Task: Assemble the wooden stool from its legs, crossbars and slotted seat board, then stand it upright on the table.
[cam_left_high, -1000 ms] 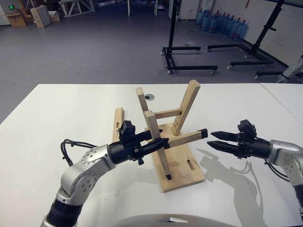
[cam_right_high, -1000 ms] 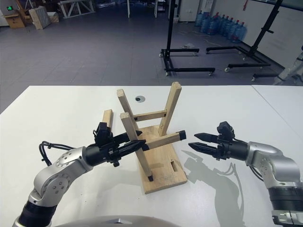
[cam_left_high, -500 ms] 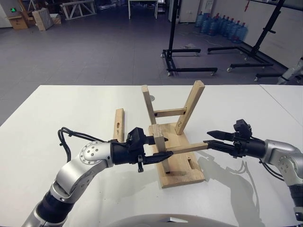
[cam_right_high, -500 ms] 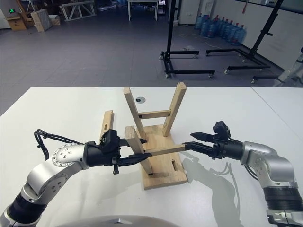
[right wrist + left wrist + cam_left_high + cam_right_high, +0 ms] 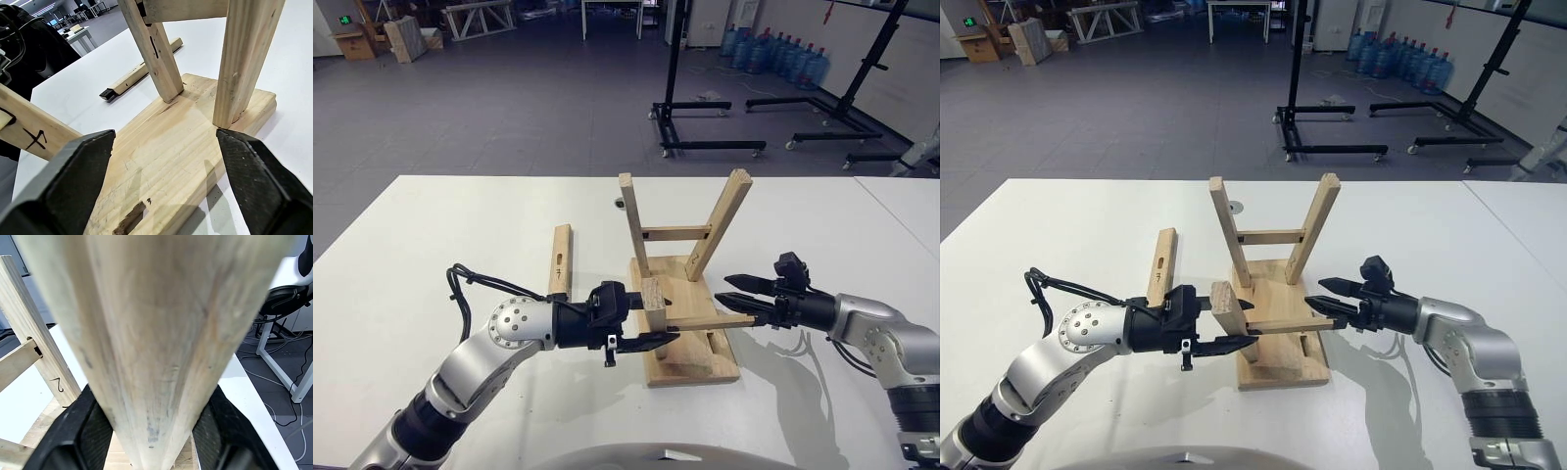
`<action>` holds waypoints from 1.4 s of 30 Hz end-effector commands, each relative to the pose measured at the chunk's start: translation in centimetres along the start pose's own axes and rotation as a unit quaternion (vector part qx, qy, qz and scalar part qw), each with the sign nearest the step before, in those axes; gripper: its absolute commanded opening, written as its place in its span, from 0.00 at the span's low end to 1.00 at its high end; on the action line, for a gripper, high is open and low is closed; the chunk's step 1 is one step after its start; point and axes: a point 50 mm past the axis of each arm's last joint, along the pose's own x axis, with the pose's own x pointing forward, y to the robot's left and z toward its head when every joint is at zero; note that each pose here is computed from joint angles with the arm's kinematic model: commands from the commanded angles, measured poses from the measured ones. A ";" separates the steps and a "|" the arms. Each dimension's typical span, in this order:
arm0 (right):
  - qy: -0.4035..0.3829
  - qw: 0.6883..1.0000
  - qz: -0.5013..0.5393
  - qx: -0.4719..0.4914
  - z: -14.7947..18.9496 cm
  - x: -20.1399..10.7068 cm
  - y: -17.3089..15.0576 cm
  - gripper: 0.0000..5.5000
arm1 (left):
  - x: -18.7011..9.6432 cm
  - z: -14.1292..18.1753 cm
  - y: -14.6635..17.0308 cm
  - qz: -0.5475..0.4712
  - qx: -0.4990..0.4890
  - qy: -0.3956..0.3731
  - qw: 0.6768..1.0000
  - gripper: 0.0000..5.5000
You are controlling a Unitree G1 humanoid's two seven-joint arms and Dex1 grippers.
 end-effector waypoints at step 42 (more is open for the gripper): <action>0.269 0.934 -0.098 -0.213 -16.6 11.7 2.6 0.69 | -6.6 -9.9 6.5 -0.026 -0.158 0.314 0.936 0.46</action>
